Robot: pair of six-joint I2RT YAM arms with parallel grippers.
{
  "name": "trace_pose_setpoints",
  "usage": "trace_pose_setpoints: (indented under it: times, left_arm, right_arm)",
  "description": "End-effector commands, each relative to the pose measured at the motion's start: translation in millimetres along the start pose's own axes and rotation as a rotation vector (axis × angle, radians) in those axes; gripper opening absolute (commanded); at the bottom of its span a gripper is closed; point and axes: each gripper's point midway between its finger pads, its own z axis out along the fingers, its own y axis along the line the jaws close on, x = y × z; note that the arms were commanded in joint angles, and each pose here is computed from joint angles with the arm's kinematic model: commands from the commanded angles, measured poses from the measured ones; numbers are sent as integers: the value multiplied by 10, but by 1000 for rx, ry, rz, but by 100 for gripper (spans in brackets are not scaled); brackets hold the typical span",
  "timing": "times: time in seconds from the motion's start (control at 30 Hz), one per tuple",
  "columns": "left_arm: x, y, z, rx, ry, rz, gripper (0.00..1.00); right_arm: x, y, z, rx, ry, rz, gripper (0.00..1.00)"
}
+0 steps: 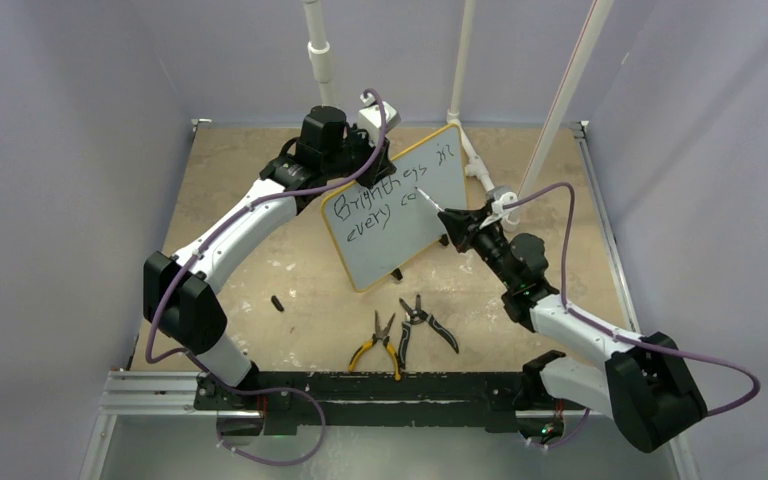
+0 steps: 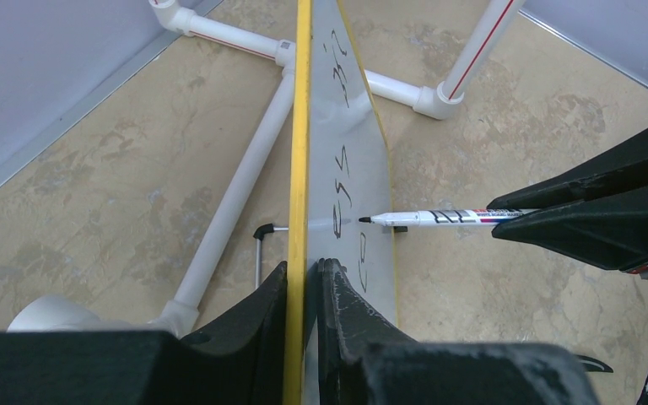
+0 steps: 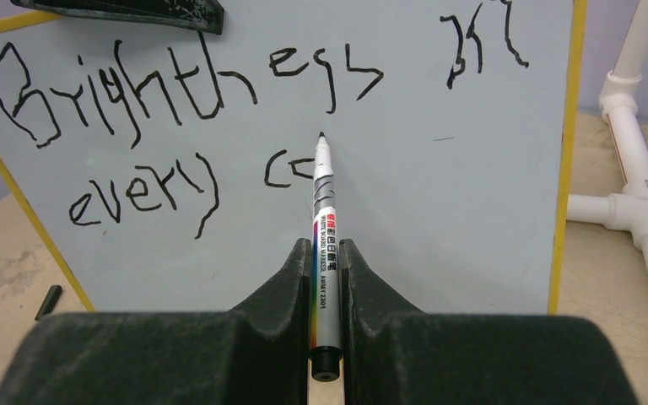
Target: Write a sentence on the whiteboard
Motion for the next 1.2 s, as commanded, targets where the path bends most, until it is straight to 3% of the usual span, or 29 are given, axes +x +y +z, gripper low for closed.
trace_pose_setpoints:
  times: [0.0, 0.4, 1.17]
  left_arm:
    - [-149, 64, -79, -35, -49, 40, 0]
    - [-173, 58, -91, -35, -56, 41, 0]
    - [-185, 61, -106, -38, -60, 46, 0]
  right_arm:
    - [-216, 30, 103, -17, -56, -24, 0]
    - [-90, -140, 28, 81, -15, -4, 0]
    - [299, -120, -126, 68, 111, 25, 0]
